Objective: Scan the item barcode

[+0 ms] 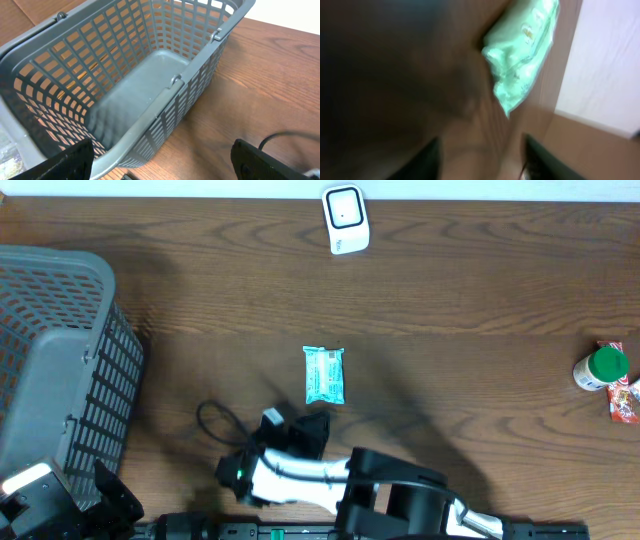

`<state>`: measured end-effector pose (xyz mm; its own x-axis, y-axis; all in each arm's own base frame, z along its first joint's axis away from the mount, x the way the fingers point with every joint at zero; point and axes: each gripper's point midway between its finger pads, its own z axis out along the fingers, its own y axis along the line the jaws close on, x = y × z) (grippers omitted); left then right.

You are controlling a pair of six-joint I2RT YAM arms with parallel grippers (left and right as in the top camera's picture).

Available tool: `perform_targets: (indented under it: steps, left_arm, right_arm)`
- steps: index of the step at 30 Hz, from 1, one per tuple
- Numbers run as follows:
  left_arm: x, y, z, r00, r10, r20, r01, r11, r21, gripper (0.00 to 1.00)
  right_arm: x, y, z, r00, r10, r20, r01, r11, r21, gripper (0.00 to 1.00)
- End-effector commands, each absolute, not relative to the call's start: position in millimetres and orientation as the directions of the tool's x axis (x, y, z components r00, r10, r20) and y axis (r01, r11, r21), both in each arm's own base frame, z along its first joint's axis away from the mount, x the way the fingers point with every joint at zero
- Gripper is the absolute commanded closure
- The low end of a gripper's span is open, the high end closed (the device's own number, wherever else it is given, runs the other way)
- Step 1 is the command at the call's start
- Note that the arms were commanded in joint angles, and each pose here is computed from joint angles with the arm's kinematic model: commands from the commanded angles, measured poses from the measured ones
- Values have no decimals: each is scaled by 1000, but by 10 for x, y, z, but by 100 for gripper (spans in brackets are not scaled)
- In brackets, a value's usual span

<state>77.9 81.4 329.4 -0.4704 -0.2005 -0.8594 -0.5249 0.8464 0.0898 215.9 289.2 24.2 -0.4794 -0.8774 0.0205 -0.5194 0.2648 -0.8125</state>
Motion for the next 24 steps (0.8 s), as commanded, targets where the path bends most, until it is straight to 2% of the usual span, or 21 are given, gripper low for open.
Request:
perform_targets:
  steps: [1, 4, 9, 11, 14, 17, 24]
  left_arm:
    - [756, 819, 3309, -460, -203, -865, -531, 843, 85, 12]
    - [756, 819, 3309, -460, -203, -865, -531, 843, 85, 12]
    - [756, 819, 3309, -460, -203, -865, -531, 843, 85, 12]
    - [756, 819, 3309, -460, -203, -864, -531, 843, 85, 12]
    - [756, 819, 3309, -460, -203, -865, -531, 843, 85, 12]
    - [756, 819, 3309, -460, -203, -865, -531, 843, 85, 12]
    - [756, 819, 3309, -460, -203, -865, -531, 843, 85, 12]
  right_arm:
    - [2553, 2980, 568, -575, -808, -125, -440, 435, -785, 84]
    - [2913, 2973, 820, -626, -749, -216, -374, 531, -760, 98]
    - [3308, 2714, 879, -714, -652, -254, -310, 620, -721, 99]
    - [3301, 2663, 717, -755, -625, -200, -380, 664, -644, 99]
    - [3136, 2759, 421, -804, -586, -103, -506, 764, -400, 98]
    - [3051, 2893, 306, -842, -534, -75, -512, 836, -199, 98]
    - [3161, 2924, 452, -860, -496, -123, -481, 866, -135, 99]
